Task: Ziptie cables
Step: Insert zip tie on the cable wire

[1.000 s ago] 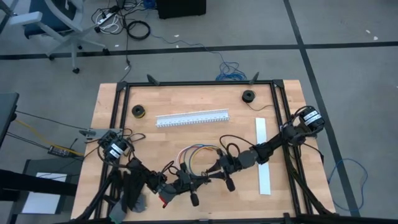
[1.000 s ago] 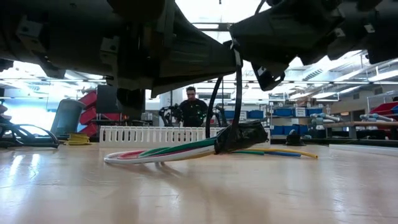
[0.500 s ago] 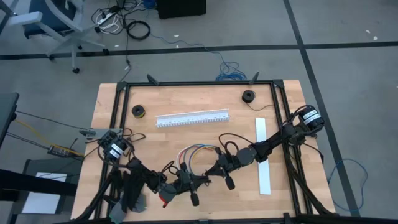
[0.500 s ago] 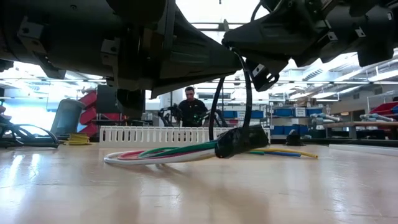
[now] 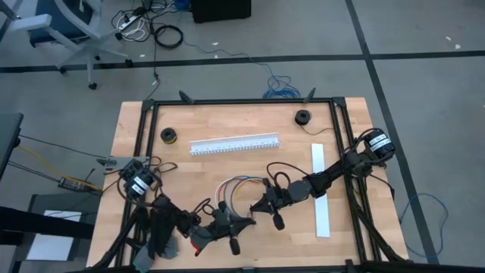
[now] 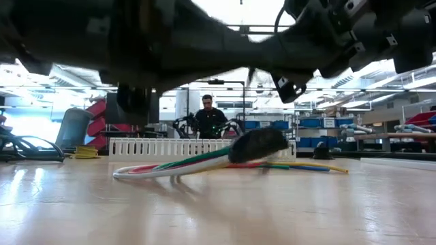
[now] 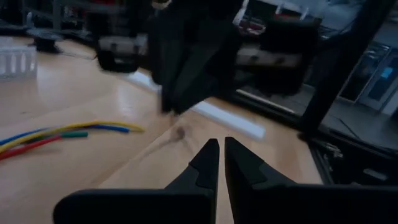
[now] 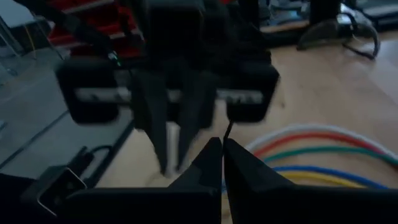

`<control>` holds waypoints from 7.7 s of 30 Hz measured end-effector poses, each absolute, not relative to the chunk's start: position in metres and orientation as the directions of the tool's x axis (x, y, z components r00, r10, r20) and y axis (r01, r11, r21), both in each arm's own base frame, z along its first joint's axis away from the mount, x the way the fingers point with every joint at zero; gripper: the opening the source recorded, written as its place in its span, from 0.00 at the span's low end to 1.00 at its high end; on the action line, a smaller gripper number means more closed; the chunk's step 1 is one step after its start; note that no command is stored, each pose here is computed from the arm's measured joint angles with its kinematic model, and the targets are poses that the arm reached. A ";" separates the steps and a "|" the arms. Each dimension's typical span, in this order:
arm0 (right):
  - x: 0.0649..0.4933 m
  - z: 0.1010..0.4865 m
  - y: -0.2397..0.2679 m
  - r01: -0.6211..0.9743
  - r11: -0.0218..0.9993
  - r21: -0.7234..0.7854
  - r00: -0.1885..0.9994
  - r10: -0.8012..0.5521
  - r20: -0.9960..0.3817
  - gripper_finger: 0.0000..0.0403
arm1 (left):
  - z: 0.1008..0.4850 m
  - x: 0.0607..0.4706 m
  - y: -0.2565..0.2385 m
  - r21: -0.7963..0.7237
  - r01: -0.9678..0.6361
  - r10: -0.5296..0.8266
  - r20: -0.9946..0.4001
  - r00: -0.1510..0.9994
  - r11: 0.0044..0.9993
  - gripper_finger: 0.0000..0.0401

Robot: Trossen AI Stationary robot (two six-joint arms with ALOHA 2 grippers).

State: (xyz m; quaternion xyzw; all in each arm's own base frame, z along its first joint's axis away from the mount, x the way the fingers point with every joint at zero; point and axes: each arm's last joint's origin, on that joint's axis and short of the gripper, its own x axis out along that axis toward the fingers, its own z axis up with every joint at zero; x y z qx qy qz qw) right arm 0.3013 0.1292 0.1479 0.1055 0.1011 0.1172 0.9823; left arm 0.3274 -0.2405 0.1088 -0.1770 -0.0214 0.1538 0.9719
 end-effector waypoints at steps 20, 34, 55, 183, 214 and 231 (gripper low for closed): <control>0.301 0.150 0.130 -0.233 0.942 0.243 0.950 0.274 -0.150 0.00 | 0.106 0.328 -0.236 -0.333 -0.370 0.383 -0.028 0.923 0.867 0.00; 0.301 0.149 0.130 -0.235 0.941 0.243 0.948 0.277 -0.159 0.00 | 0.111 0.328 -0.236 -0.322 -0.372 0.393 -0.001 0.920 0.871 0.04; 0.301 0.151 0.131 -0.260 0.933 0.250 0.943 0.301 -0.142 0.00 | 0.096 0.341 -0.219 -0.393 -0.342 0.328 -0.104 0.939 0.854 0.06; 0.242 0.137 0.185 -0.145 0.983 0.111 0.854 0.181 -0.488 0.07 | 0.113 0.339 -0.155 -0.005 0.097 -0.067 -0.753 0.655 0.995 0.00; 0.289 0.116 0.193 0.045 0.999 -0.003 0.750 -0.036 -0.660 0.00 | 0.117 0.330 -0.168 -0.046 0.008 -0.040 -0.741 0.671 0.999 0.00; 0.295 0.164 0.200 0.126 0.977 0.175 0.915 -0.046 -0.402 0.00 | 0.137 0.336 -0.169 0.005 -0.039 0.034 -0.618 0.785 0.999 0.00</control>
